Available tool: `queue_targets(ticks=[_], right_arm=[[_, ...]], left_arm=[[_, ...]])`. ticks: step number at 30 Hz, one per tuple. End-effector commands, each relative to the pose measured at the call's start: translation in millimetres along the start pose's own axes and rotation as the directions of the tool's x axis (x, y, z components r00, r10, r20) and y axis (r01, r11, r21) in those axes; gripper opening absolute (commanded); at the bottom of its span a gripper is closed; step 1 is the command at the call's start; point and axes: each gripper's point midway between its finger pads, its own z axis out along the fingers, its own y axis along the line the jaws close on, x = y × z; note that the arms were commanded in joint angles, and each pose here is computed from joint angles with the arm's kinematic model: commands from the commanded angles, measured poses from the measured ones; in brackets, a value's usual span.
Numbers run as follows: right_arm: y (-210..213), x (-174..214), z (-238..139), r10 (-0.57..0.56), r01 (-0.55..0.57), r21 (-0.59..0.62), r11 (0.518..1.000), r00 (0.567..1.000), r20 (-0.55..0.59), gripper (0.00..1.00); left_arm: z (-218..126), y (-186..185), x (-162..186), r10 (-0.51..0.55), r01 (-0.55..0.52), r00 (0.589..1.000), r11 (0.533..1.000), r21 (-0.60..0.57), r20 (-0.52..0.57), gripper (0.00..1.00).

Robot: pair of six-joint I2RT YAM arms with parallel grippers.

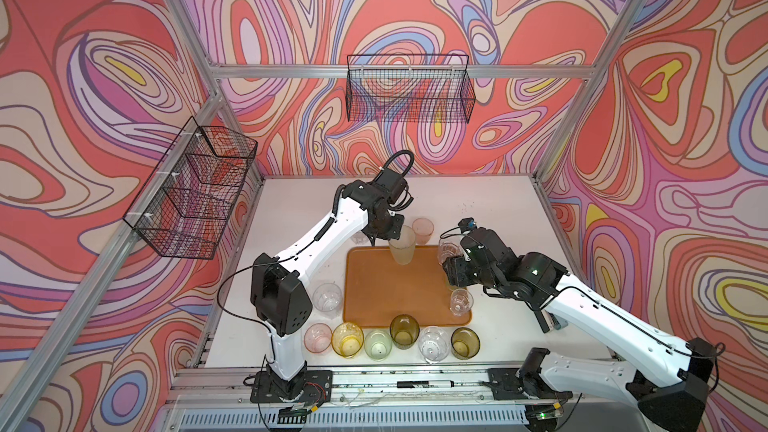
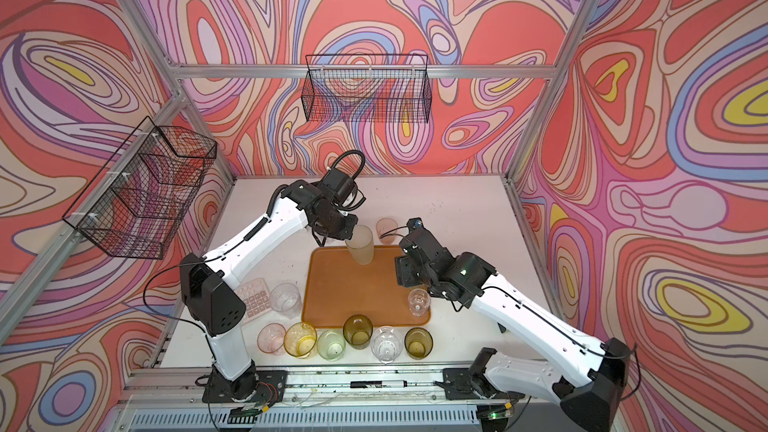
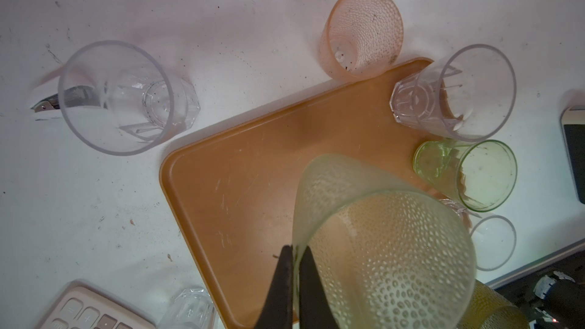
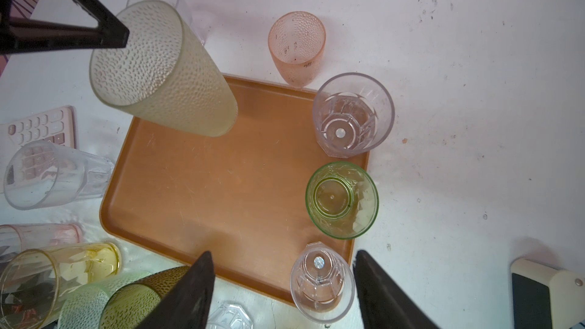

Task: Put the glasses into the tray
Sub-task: 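Lift the pale green glass with left gripper and carry it over the tray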

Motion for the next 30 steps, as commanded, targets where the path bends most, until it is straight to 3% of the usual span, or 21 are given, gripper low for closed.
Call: queue_targets(ticks=[1, 15, 30], right_arm=[[-2.0, -11.2, -8.3, 0.04, -0.039, -0.012, 0.999, 0.999, 0.033, 0.73], [-16.9, -17.1, -8.3, 0.16, -0.157, -0.102, 0.982, 0.987, 0.019, 0.73], [-27.5, -17.5, -11.6, 0.213, -0.209, -0.114, 0.971, 0.977, 0.024, 0.73]], left_arm=[[-6.9, -9.9, 7.5, -0.019, 0.019, 1.0, 1.0, 0.002, 0.02, 0.0], [11.4, -44.2, 22.9, 0.019, -0.019, 0.999, 1.0, 0.018, 0.029, 0.0], [43.9, -76.4, 36.8, 0.07, -0.07, 0.998, 0.997, 0.02, 0.009, 0.0]])
